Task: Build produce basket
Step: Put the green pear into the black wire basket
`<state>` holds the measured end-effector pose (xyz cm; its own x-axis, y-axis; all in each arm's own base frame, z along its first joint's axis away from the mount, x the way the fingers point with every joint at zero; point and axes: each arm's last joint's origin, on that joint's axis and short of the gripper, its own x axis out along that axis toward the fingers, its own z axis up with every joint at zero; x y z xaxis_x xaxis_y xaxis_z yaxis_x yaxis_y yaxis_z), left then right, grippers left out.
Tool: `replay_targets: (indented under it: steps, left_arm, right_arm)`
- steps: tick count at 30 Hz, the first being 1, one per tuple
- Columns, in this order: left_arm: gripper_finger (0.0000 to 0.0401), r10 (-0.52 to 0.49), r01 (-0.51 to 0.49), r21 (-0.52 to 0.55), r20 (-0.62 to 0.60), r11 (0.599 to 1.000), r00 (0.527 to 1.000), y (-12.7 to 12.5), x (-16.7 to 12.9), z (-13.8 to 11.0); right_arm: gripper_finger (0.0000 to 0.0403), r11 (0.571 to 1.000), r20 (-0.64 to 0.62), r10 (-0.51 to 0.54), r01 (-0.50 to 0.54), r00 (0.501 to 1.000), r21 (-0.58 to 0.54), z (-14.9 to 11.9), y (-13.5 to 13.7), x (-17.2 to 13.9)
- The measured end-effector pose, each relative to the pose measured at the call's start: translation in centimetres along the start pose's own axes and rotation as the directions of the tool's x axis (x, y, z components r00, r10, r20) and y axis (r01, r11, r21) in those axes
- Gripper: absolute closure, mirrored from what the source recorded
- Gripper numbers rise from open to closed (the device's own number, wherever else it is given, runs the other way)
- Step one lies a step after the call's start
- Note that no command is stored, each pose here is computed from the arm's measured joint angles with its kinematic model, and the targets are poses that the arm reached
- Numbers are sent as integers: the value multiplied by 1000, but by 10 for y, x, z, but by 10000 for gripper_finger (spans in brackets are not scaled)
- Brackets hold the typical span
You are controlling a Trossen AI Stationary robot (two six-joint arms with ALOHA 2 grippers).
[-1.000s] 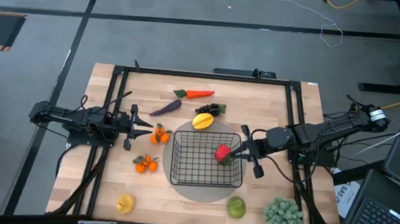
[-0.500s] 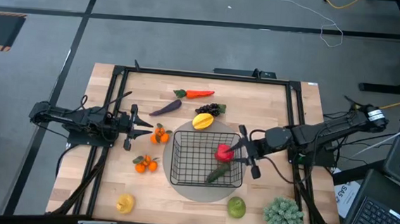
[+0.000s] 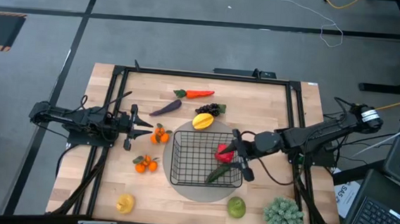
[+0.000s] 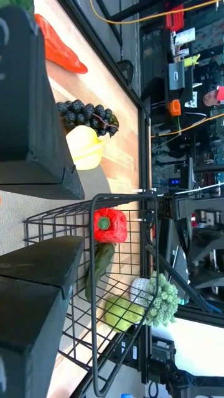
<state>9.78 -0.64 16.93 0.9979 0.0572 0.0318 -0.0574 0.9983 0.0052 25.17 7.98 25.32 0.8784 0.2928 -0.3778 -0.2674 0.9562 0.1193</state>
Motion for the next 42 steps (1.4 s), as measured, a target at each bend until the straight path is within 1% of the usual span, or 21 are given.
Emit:
replay_targets:
  steps: [2, 4, 7, 9, 11, 13, 15, 19, 24, 27, 31, 37, 39, 42]
  left_arm:
    - [307, 0, 0, 0, 0, 1000, 1000, 0, 0, 0]
    - [307, 0, 0, 0, 0, 1000, 1000, 0, 0, 0]
    - [307, 0, 0, 0, 0, 1000, 1000, 0, 0, 0]
    - [307, 0, 0, 0, 0, 1000, 1000, 0, 0, 0]
    - [307, 0, 0, 0, 1, 1000, 1000, 0, 0, 0]
    - [307, 0, 0, 0, 0, 1000, 1000, 0, 0, 0]
    - [307, 0, 0, 0, 0, 1000, 1000, 0, 0, 0]
    - [307, 0, 0, 0, 0, 1000, 1000, 0, 0, 0]
    - [307, 0, 0, 0, 1, 1000, 1000, 0, 0, 0]
    - [307, 0, 0, 0, 1, 1000, 1000, 0, 0, 0]
    - [307, 0, 0, 0, 0, 1000, 1000, 0, 0, 0]
    - [307, 0, 0, 0, 1, 1000, 1000, 0, 0, 0]
    - [307, 0, 0, 0, 1, 1000, 1000, 0, 0, 0]
    - [307, 0, 0, 0, 1, 1000, 1000, 0, 0, 0]
  right_arm:
    - [191, 994, -17, 33, -31, 999, 105, 9, 2, -5]
    - [191, 984, -8, 87, -85, 996, 154, 17, 6, -11]
    - [196, 970, -45, 215, -208, 975, 126, 16, 17, -14]
    - [200, 946, -87, 318, -309, 944, 101, 12, 27, -15]
    - [205, 914, -138, 403, -391, 905, 104, 5, 39, -17]
    - [209, 894, -199, 449, -436, 871, 107, -6, 50, -17]
    - [212, 882, -234, 471, -461, 851, 100, -15, 61, -19]
    - [214, 918, -262, 392, -392, 882, 53, -27, 72, -18]
    - [215, 915, -281, 399, -399, 873, 57, -38, 84, -7]
    - [215, 926, -292, 371, -376, 881, 42, -47, 91, 7]
    - [215, 942, -340, 324, -335, 883, 28, -51, 100, 25]
    - [215, 983, -478, 180, -180, 860, 46, -49, 101, 37]
    - [215, 985, -498, 167, -160, 851, 59, -48, 102, 39]
    - [215, 985, -503, 171, -159, 847, 66, -49, 105, 39]
